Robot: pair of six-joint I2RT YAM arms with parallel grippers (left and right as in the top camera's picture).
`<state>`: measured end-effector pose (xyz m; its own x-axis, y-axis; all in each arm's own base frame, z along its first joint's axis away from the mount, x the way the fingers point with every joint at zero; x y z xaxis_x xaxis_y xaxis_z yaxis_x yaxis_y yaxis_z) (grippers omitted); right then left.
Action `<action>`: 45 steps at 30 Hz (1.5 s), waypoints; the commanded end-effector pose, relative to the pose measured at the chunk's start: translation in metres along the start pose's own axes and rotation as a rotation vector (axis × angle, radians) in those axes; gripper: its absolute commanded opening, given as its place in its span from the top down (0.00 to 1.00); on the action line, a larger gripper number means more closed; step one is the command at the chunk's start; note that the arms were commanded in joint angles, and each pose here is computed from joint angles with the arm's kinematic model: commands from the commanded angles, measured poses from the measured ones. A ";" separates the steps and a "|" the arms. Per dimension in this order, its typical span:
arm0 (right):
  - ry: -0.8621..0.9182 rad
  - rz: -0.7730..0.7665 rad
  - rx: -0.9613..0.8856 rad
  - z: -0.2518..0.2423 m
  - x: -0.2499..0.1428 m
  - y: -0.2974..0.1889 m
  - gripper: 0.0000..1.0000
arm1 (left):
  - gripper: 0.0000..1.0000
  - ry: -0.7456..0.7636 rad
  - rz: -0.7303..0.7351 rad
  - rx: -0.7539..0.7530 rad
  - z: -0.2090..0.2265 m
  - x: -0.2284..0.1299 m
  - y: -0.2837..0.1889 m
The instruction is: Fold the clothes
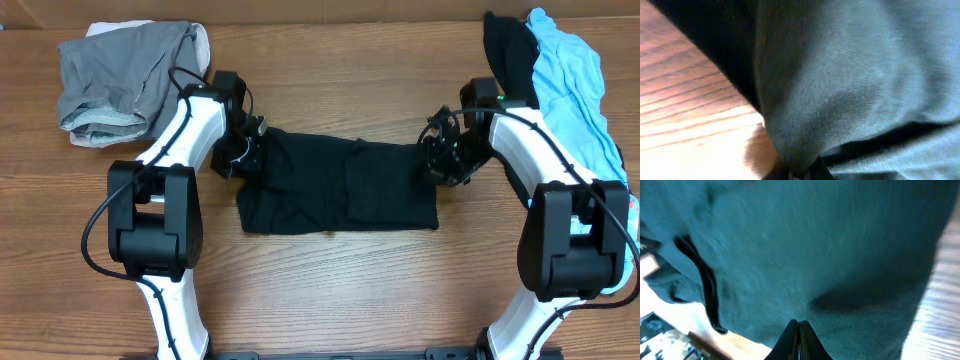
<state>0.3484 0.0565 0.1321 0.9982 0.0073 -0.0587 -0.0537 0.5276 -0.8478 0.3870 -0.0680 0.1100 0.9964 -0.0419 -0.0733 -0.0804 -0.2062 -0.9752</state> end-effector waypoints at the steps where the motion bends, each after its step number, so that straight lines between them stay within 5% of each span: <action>1: 0.004 0.012 0.048 0.001 -0.006 0.005 0.96 | 0.96 0.008 -0.061 0.008 -0.006 0.013 -0.030; 20: 0.029 -0.064 0.057 -0.017 -0.007 0.035 0.96 | 0.96 0.110 -0.141 -0.015 -0.061 0.010 -0.134; 45: 0.023 -0.080 0.077 -0.018 -0.006 0.038 0.96 | 0.96 0.394 -0.239 -0.124 -0.235 -0.031 -0.101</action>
<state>0.3406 0.0599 0.0889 0.9984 -0.0555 -0.0093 0.0244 0.5757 -0.8173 0.3674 -0.2556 0.2527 0.9063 -0.3507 0.2357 0.1188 -0.3237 -0.9387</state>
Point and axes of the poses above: each gripper's point midway between its finger pads, its own y axis out along the fingers, its own z axis along the line the jaws close on, x = y × z, the point moved 9 cm from there along -y, back along the fingers, and after that the axes turned 5 degrees about -y, right-handed, at the moved point
